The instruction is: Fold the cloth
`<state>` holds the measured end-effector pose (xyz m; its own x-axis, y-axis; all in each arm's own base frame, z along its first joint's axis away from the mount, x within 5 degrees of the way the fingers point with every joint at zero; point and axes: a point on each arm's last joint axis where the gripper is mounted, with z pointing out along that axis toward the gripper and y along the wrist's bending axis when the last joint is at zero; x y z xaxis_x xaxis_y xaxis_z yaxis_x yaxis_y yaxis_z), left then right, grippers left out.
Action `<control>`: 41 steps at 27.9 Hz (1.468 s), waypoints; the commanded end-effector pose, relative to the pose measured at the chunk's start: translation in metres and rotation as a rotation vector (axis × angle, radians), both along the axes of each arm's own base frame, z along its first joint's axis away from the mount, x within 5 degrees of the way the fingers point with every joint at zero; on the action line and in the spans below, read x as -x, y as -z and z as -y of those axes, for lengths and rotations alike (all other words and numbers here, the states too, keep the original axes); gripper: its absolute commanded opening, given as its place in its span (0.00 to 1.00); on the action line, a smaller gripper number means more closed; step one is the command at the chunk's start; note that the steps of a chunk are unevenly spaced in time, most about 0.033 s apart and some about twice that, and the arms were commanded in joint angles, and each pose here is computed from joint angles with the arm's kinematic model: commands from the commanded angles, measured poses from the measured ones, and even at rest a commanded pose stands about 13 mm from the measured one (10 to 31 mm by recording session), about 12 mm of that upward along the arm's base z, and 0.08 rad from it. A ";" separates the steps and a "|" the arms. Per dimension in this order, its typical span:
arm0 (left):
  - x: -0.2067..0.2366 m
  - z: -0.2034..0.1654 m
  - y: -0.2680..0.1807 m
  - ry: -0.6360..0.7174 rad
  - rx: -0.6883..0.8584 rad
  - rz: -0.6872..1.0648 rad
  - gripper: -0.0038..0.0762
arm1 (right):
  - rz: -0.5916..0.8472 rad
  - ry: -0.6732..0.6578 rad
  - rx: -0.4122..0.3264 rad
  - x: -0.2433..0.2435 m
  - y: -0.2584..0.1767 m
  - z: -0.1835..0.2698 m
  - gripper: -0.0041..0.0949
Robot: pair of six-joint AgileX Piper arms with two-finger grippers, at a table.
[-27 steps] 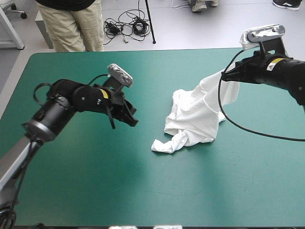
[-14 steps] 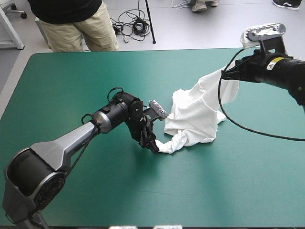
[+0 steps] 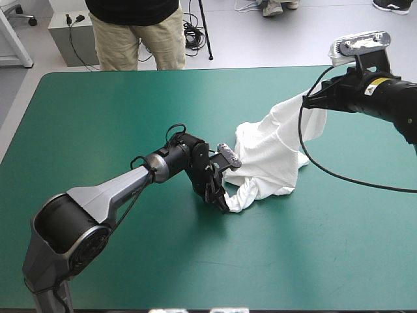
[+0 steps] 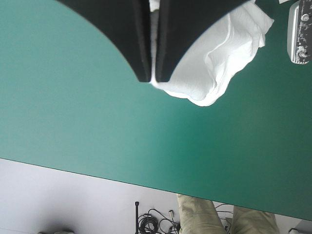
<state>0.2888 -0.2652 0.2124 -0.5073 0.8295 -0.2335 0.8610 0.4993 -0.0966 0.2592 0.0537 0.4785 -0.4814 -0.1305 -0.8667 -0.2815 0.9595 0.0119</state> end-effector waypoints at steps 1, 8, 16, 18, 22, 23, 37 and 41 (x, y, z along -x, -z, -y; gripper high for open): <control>0.012 0.013 -0.003 0.021 0.034 -0.045 0.04 | 0.126 0.009 -0.024 0.010 -0.021 0.003 0.03; 0.017 0.007 -0.023 0.037 0.025 -0.001 0.04 | 0.126 0.009 -0.024 0.010 -0.021 0.003 0.03; 0.013 -0.036 -0.087 -0.085 0.013 0.224 0.04 | 0.116 0.007 -0.025 0.011 -0.021 0.002 0.03; 0.011 -0.051 -0.106 -0.132 0.030 0.282 0.04 | 0.116 0.007 -0.025 0.011 -0.021 0.002 0.03; 0.008 -0.078 -0.146 -0.233 0.081 0.390 0.04 | 0.116 0.005 -0.030 0.011 -0.021 0.002 0.03; 0.008 -0.084 -0.158 -0.255 0.101 0.421 0.04 | 0.116 0.002 -0.036 0.011 -0.021 0.002 0.03; 0.034 -0.141 -0.327 -0.441 0.372 0.938 0.04 | 0.198 -0.106 -0.090 0.020 -0.042 -0.007 0.03; 0.049 -0.147 -0.362 -0.449 0.486 1.049 0.04 | 0.301 -0.118 -0.073 0.031 -0.067 -0.005 0.03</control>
<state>0.2657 -0.1322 0.5287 -0.2858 0.4443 -0.8491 0.4513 0.8440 0.2898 0.2491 0.0628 0.5061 -0.3758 -0.1407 -0.9160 -0.3952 0.9184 0.0210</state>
